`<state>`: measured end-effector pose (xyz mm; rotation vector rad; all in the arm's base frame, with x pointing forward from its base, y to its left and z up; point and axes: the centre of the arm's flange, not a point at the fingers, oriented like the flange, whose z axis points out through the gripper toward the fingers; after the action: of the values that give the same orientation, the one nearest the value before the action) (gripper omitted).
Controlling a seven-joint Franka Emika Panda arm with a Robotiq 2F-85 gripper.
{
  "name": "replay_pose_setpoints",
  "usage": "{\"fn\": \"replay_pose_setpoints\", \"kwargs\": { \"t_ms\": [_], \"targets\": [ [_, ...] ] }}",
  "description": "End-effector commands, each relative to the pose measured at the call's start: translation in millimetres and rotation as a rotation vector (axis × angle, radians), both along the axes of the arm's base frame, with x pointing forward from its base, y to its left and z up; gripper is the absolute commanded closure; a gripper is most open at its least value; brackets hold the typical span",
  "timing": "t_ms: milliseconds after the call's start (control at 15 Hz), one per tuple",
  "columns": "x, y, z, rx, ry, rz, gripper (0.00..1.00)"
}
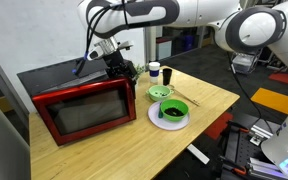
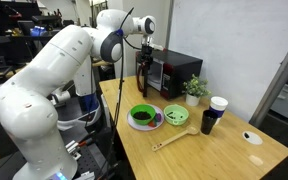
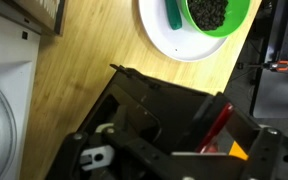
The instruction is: Open the microwave
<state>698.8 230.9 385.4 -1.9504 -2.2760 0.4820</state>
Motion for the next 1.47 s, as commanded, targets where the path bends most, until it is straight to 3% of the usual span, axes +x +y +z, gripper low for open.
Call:
{"fn": "replay_pose_setpoints", "kwargs": {
  "t_ms": [0, 467, 1400],
  "targets": [
    [-35, 4, -13, 0.002, 0.012, 0.046, 0.0],
    [-67, 34, -17, -0.046, -0.003, 0.129, 0.0],
    [-116, 68, -4, -0.063, -0.123, 0.141, 0.0]
  ]
}}
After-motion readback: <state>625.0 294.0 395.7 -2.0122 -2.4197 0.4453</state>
